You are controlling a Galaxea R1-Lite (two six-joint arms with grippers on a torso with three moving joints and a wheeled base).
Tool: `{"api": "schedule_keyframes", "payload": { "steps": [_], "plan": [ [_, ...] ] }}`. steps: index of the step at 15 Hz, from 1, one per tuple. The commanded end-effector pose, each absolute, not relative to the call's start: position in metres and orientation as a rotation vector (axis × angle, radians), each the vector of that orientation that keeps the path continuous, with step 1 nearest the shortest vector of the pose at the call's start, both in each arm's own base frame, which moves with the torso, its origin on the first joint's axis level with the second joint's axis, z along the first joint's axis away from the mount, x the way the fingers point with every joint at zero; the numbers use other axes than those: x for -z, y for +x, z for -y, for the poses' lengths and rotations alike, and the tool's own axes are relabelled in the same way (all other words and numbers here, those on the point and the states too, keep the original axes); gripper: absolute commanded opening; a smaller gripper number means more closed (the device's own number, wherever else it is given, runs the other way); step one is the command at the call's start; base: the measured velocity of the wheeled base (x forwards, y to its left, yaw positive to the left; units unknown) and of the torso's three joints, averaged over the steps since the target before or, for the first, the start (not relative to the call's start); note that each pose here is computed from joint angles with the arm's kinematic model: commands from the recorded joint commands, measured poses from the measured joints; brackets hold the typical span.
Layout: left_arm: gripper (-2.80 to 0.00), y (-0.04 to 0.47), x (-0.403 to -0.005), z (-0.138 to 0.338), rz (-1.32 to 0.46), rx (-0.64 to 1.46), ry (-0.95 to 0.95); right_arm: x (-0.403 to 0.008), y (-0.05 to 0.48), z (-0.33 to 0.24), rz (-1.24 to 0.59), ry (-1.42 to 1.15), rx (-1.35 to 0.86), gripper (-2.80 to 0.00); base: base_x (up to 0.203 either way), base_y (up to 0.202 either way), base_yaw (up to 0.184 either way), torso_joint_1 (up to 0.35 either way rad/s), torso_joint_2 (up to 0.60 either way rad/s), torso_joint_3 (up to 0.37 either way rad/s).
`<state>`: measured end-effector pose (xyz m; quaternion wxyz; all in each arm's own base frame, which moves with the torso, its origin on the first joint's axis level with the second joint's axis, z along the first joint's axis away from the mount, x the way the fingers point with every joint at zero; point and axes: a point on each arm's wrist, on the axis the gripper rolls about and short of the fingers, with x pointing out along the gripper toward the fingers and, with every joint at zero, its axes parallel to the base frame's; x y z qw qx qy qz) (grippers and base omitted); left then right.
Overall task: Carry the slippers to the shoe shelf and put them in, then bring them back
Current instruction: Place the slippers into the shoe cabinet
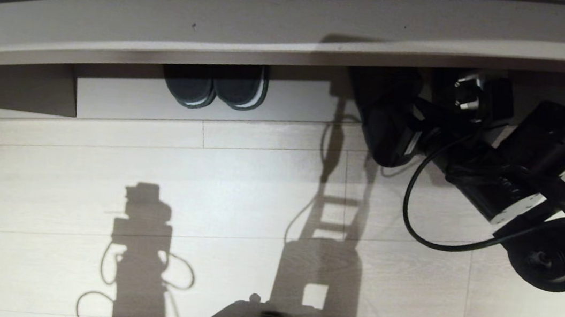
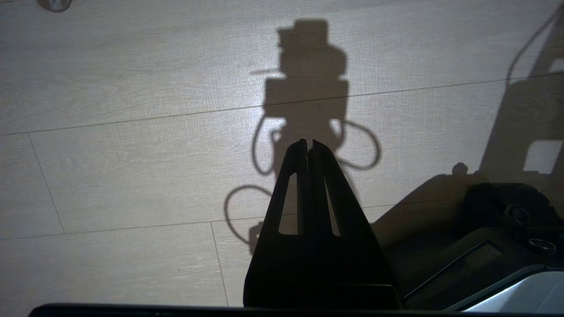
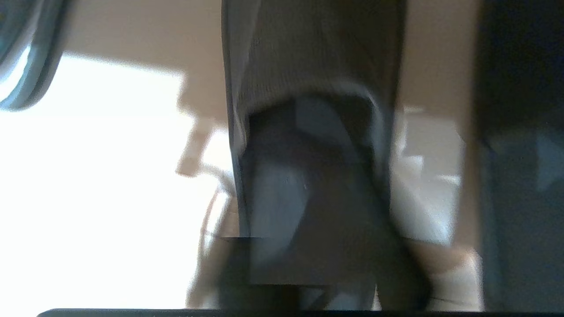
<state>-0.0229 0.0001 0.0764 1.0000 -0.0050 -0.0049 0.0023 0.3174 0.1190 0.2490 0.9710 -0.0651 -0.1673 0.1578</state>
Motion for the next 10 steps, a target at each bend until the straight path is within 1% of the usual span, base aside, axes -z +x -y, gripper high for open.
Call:
{"api": "schedule_keyframes", "payload": {
  "steps": [1,4,8,10],
  "plan": [
    [-2.80,-0.023,-0.076,0.000,0.009,-0.006,-0.011,-0.244,0.336,-0.131,0.342,-0.129,-0.320,-2.80,0.000,0.000,0.000,0.000,0.00,0.000],
    [-2.80,-0.023,-0.076,0.000,0.009,-0.006,-0.011,-0.243,0.351,-0.136,0.342,-0.130,-0.298,-2.80,0.000,0.000,0.000,0.000,0.00,0.000],
    [-2.80,-0.023,-0.076,0.000,0.009,-0.006,-0.011,-0.268,0.369,-0.132,0.441,-0.114,-0.247,-2.80,0.000,0.000,0.000,0.000,0.00,0.000],
    [-2.80,-0.023,-0.076,0.000,0.009,-0.006,-0.011,-0.282,0.377,-0.133,0.494,-0.085,-0.171,-2.80,0.000,0.000,0.000,0.000,0.00,0.000]
  ]
}}
